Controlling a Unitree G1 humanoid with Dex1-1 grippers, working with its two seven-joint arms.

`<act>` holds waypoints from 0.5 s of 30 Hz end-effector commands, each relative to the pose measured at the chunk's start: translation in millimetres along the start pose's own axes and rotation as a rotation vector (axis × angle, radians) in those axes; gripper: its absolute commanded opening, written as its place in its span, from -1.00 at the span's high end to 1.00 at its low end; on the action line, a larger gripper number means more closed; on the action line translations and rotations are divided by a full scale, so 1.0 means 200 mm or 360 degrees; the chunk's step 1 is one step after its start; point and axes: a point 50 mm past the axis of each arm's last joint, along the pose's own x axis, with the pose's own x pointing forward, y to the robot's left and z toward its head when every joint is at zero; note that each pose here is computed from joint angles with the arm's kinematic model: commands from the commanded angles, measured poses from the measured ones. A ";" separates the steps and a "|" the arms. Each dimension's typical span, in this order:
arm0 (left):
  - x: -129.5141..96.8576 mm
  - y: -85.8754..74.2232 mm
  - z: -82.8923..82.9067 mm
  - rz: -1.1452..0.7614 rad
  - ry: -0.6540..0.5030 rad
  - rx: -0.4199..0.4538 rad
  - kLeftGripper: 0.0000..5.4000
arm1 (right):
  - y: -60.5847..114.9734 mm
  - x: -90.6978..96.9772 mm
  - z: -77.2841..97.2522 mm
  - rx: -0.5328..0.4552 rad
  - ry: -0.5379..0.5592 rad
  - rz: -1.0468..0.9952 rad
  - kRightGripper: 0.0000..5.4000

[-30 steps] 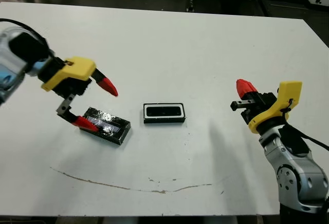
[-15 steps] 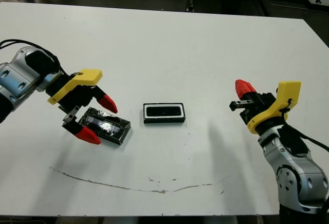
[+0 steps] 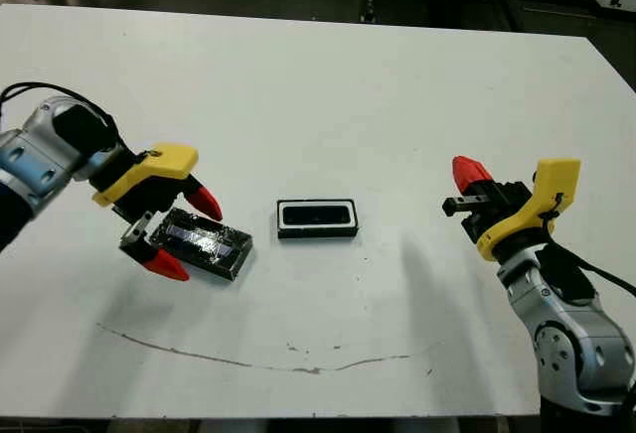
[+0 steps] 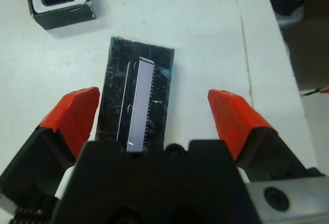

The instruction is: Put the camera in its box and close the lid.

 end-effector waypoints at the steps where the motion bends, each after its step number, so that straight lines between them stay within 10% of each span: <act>1: 0.01 0.00 -0.03 0.0008 -0.0009 -0.0104 -1.00 | -0.01 -0.02 -0.02 -0.0031 0.0052 -0.0012 1.00; 15: 0.02 0.01 -0.04 0.0064 0.0064 0.0028 -1.00 | -0.01 -0.03 -0.03 0.0001 0.0071 0.0012 1.00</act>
